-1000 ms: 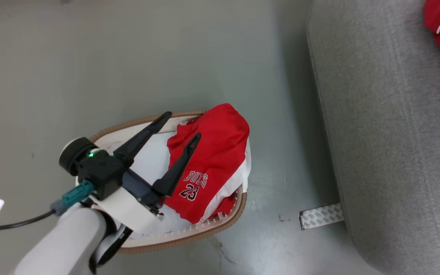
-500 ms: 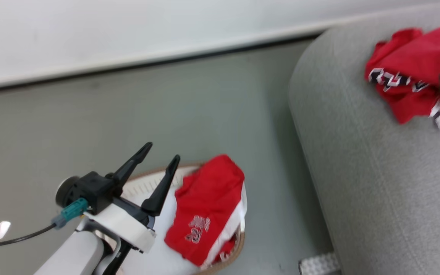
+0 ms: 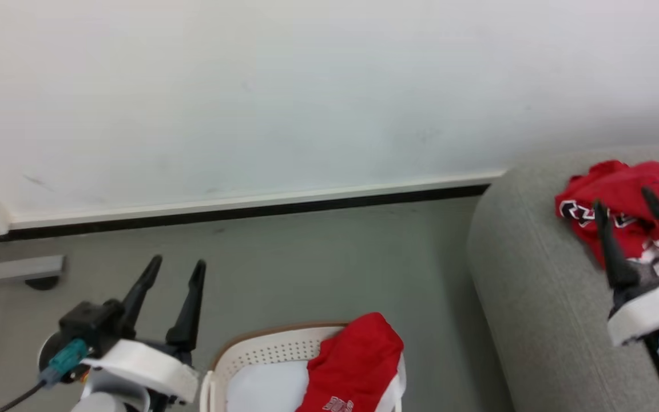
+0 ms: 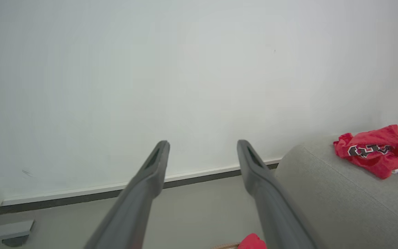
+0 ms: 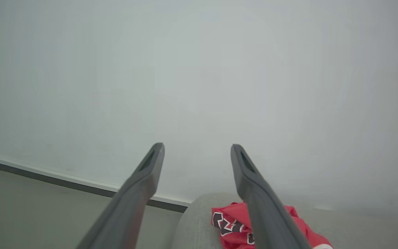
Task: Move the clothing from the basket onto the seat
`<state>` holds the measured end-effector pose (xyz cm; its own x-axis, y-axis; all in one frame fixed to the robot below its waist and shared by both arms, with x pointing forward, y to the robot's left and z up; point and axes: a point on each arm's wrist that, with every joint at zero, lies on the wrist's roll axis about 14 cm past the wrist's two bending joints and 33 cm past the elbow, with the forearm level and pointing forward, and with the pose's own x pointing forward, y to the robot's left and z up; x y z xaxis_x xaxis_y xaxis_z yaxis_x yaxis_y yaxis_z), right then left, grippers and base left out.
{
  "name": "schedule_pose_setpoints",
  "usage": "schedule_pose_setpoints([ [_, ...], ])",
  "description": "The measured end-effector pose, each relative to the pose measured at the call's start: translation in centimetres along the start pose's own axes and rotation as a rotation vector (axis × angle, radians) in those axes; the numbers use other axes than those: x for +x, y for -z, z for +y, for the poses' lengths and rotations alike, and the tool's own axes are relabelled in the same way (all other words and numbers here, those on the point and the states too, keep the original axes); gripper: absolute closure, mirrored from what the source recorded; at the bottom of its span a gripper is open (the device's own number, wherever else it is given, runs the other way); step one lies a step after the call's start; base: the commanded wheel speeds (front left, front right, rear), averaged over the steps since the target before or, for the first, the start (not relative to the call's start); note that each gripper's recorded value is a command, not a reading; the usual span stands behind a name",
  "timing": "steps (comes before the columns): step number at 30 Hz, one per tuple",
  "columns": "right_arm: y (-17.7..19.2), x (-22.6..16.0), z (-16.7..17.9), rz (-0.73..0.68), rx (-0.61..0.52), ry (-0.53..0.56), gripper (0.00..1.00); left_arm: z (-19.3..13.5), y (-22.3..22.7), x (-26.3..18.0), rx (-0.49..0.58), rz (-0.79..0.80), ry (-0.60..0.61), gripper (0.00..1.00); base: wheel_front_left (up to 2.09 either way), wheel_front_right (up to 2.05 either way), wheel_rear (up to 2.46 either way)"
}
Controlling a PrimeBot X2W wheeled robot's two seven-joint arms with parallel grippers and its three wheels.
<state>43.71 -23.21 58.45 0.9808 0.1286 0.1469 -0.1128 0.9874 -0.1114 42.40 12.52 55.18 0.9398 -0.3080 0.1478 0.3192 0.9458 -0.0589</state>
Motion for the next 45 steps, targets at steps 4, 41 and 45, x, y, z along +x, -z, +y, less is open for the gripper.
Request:
schedule_pose_setpoints([
  [4, 0.0, -1.8, 3.7, -0.058, 0.090, -0.043, 0.00, 2.7, -0.9, -2.9, 0.006, -0.026, -0.121, 0.00, 0.00, 0.00, 0.00],
  [41, 3.0, -6.7, 6.8, -0.030, 0.207, 0.039, 0.00, 2.4, 3.4, -5.0, -0.028, 0.046, -0.164, 0.00, 0.00, 0.00, 0.00],
  [45, 3.0, -5.7, 5.8, -0.038, 0.206, 0.068, 0.00, 1.5, 5.3, -3.0, -0.036, 0.094, -0.113, 0.00, 0.00, 0.00, 0.00],
])
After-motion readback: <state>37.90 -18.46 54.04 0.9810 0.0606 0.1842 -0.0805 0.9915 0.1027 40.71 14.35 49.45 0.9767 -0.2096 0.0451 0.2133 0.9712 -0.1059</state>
